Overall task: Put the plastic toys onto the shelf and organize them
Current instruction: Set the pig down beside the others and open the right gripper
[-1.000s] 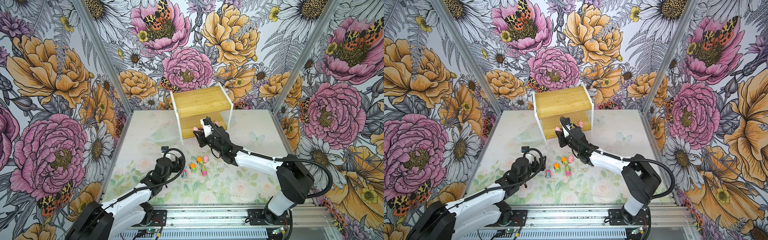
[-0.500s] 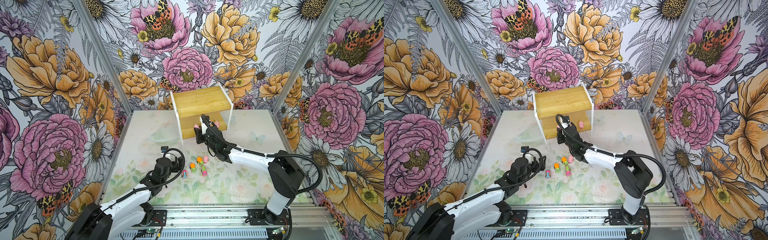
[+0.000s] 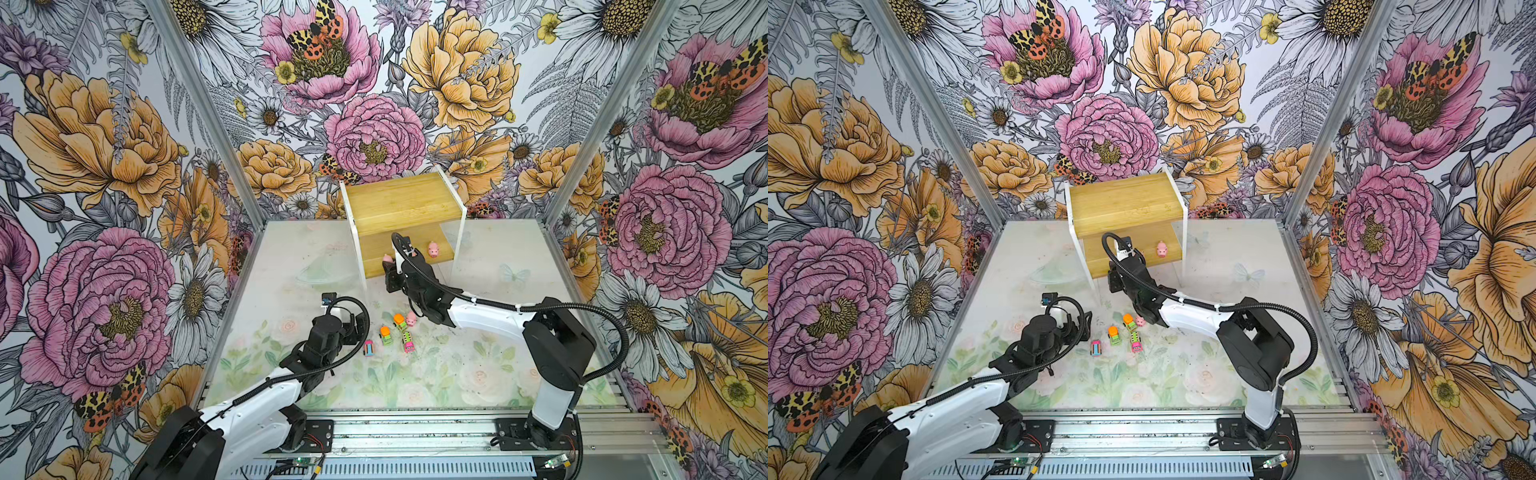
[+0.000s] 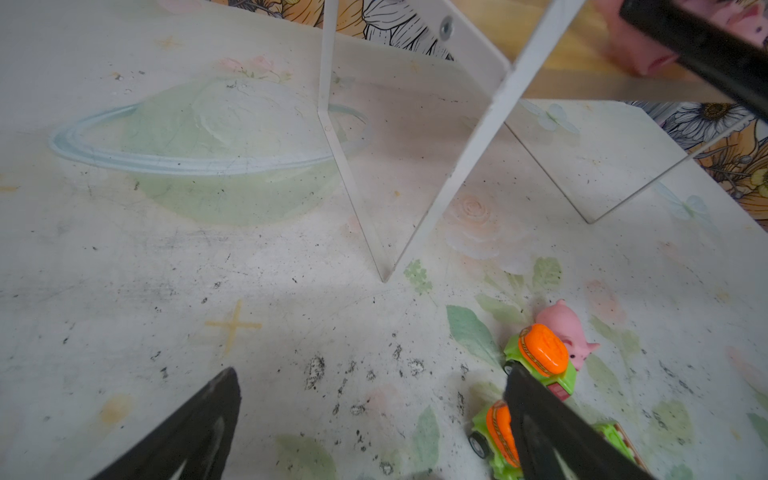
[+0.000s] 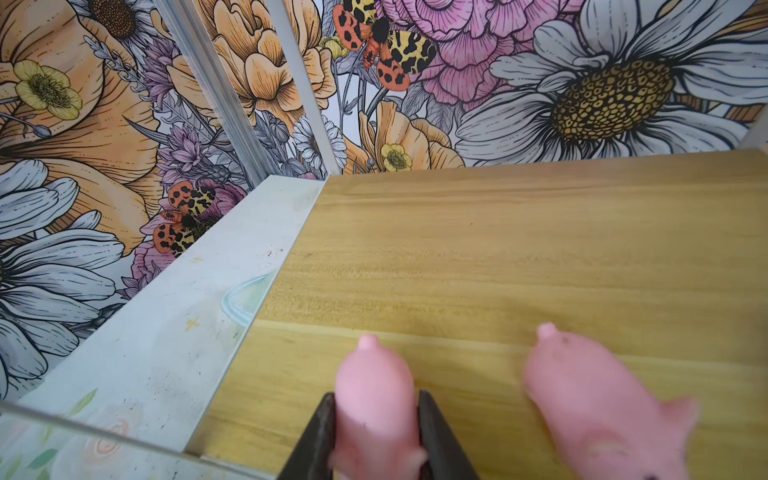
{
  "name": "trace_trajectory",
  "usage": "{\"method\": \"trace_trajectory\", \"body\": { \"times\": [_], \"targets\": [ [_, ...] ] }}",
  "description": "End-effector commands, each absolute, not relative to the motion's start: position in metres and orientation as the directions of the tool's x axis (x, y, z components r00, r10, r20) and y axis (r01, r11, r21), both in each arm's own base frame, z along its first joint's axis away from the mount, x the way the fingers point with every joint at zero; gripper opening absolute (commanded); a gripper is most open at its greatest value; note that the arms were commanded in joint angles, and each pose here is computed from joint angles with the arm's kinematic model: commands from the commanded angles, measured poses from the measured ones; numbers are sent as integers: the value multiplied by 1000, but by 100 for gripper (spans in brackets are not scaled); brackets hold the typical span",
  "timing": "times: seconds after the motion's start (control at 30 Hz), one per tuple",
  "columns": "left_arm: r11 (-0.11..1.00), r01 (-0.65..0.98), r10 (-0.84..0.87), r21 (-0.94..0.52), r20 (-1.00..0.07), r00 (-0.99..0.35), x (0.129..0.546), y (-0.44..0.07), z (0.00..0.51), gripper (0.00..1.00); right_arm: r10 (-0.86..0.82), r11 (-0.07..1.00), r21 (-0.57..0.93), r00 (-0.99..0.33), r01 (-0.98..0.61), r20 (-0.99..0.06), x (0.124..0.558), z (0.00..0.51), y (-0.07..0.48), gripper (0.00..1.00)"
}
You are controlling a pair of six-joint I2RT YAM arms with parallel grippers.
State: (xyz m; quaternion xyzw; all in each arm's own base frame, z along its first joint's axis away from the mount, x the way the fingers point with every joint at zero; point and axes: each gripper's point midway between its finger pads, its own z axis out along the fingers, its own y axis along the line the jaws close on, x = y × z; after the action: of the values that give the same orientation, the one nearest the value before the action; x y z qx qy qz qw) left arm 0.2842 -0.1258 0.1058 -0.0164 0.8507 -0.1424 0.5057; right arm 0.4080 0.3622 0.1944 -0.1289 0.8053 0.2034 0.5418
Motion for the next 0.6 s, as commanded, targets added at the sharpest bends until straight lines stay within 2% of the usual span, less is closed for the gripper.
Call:
{"method": "trace_trajectory", "body": {
  "times": [0.0, 0.27, 0.57],
  "targets": [
    [957, 117, -174, -264, -852, -493, 282, -123, 103, 99, 19, 899, 181, -376, -400, -927, 417, 195, 363, 33],
    [957, 117, -175, -264, -853, -492, 282, -123, 104, 99, 16, 910, 173, -384, -376, -923, 422, 190, 359, 34],
    [958, 114, -176, -264, -853, -492, 283, -123, 104, 99, -1, 913, 157, -388, -377, -922, 420, 188, 354, 51]
  ]
}}
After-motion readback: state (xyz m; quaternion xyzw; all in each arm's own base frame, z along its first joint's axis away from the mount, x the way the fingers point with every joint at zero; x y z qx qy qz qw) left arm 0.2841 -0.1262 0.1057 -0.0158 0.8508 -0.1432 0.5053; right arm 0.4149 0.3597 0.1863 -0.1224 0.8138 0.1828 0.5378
